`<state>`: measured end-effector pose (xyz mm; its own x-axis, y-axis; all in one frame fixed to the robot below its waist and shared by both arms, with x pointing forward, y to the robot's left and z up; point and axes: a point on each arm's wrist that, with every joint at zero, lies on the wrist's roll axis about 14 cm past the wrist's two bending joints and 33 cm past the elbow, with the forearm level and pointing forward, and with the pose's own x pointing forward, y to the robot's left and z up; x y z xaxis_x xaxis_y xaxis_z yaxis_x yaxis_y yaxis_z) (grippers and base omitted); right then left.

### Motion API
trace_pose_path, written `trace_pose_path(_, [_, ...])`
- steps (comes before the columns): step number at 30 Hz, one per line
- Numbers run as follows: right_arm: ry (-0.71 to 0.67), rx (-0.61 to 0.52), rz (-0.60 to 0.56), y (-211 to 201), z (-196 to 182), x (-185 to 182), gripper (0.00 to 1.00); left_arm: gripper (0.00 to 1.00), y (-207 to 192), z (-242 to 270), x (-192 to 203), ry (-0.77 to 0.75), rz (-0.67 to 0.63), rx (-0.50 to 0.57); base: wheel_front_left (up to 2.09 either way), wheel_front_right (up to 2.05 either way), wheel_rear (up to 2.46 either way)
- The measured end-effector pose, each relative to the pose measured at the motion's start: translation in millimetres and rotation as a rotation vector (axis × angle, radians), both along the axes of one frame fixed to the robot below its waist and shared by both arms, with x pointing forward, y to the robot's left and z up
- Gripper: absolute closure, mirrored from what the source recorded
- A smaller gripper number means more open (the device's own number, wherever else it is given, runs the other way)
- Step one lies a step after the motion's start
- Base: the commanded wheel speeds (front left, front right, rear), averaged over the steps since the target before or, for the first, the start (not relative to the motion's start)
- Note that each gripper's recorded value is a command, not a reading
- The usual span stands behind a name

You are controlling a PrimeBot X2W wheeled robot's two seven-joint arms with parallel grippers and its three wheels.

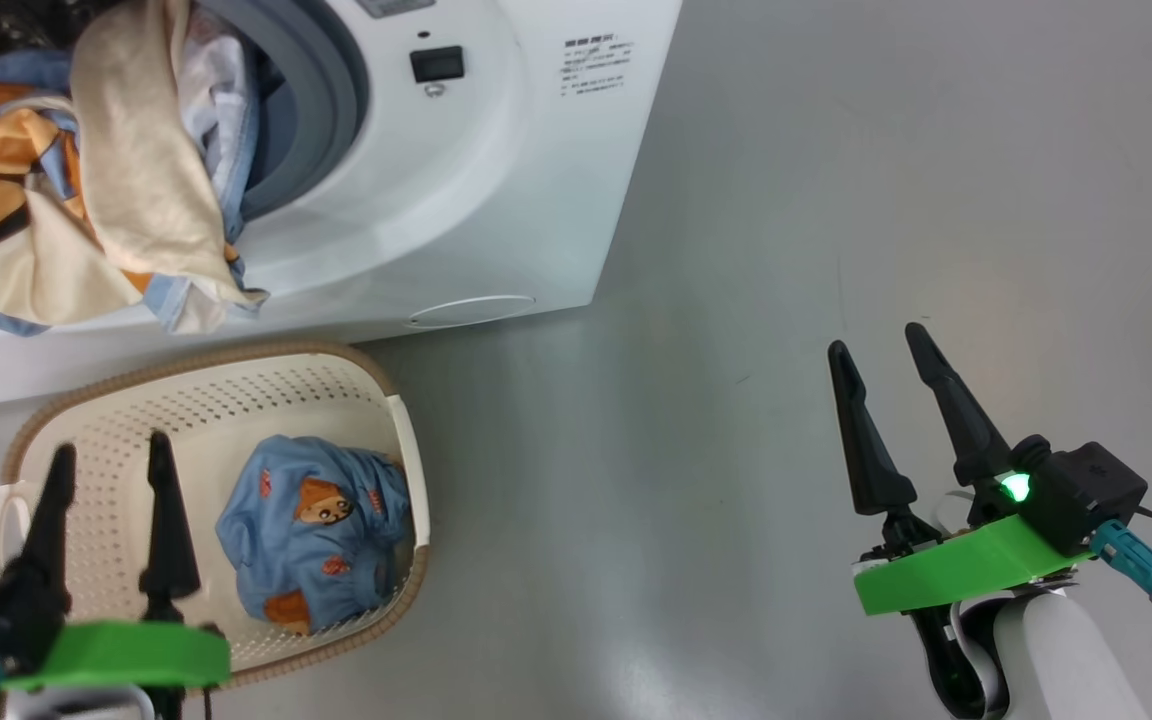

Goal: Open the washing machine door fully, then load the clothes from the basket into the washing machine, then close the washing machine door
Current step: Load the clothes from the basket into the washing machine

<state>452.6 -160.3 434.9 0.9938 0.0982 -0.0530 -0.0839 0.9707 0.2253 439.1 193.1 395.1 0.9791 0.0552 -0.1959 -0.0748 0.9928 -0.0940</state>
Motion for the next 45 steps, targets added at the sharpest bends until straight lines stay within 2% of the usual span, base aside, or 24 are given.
trace_pose_path(16, [0.03, -0.008, -0.014, -6, -9, -5, 0.0, 0.0, -15, 18, 74, -0.046, -0.068, -0.019, 0.0, 0.0, 0.0])
trace_pose_path(21, [0.041, -0.008, -0.022, -9, -12, -6, 0.0, 0.0, -18, 4, 89, 0.02, -0.079, -0.028, 0.0, 0.0, 0.0])
trace_pose_path(27, [0.054, -0.012, -0.03, -12, -17, -6, 0.0, 0.0, -13, -14, 104, 0.094, -0.046, -0.094, 0.0, 0.0, 0.0])
trace_pose_path(41, [0.075, 0.017, -0.044, -15, -26, -4, 0.0, 0.0, -15, -47, 116, 0.259, -0.02, -0.181, 0.0, 0.0, 0.0])
trace_pose_path(42, [0.075, 0.02, -0.044, -15, -26, -4, 0.0, 0.18, -16, -46, 118, 0.254, -0.021, -0.185, 0.0, 0.0, 0.0])
trace_pose_path(44, [0.073, 0.02, -0.043, -14, -26, -2, 0.0, 0.67, -16, -42, 123, 0.24, -0.013, -0.205, 0.0, 0.0, 0.0])
trace_pose_path(45, [0.074, 0.021, -0.043, -14, -26, -2, 0.0, 0.8, -16, -41, 125, 0.237, -0.011, -0.215, 0.0, 0.0, 0.0])
